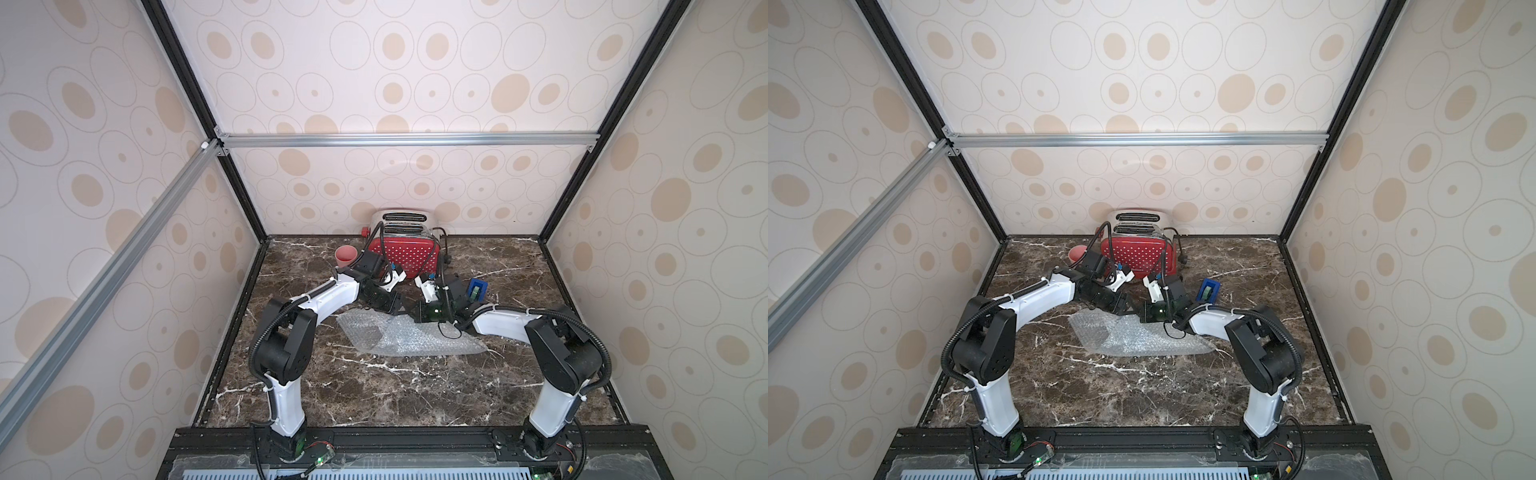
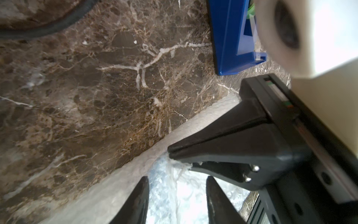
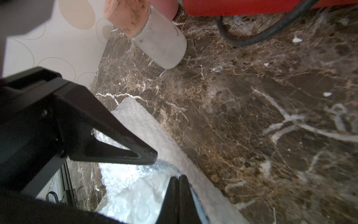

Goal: Wrap bowls in bubble wrap
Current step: Wrap the bowl in bubble wrap.

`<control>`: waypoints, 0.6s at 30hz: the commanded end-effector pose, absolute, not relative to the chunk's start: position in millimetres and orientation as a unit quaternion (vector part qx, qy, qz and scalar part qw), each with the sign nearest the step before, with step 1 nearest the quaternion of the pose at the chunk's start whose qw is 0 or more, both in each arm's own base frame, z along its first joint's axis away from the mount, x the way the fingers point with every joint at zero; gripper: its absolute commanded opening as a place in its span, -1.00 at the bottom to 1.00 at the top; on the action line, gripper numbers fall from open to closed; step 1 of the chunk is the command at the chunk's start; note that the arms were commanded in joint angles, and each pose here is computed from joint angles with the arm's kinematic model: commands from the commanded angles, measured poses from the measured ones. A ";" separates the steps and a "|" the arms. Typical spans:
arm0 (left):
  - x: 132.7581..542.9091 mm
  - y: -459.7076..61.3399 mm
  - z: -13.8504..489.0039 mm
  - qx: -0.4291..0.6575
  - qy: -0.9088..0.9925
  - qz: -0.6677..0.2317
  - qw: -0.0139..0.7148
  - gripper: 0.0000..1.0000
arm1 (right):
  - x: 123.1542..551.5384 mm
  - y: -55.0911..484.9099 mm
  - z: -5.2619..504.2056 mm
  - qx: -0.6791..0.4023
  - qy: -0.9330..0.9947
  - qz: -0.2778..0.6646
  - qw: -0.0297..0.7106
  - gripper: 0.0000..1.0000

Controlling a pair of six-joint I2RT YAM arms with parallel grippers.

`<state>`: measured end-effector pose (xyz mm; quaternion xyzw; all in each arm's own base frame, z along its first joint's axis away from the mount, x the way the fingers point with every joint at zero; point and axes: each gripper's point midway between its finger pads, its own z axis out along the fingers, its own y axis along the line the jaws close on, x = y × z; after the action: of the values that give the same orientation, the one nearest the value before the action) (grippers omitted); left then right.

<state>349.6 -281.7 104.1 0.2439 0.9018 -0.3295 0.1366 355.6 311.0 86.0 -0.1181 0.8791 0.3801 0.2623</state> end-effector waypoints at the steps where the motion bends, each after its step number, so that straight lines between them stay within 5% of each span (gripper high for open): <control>1: 347.8 -284.3 109.7 0.258 0.891 -0.347 0.138 -0.29 | 358.4 311.6 99.3 -0.122 0.872 0.387 0.274 -1.00; 9: 353.2 -282.1 104.2 0.247 0.893 -0.351 0.136 -0.70 | 358.4 310.7 101.2 -0.124 0.872 0.385 0.276 -1.00; 14: 356.5 -281.9 105.8 0.243 0.890 -0.359 0.140 -0.72 | 361.1 309.5 105.0 -0.123 0.872 0.384 0.278 -0.99; 18: 358.4 -282.0 105.5 0.242 0.890 -0.361 0.140 -0.80 | 363.6 306.9 111.6 -0.120 0.870 0.388 0.279 -0.65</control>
<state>356.0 -281.7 110.2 0.2393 0.8927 -0.3536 0.1443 356.5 307.1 86.4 -0.1146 0.8813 0.3779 0.2595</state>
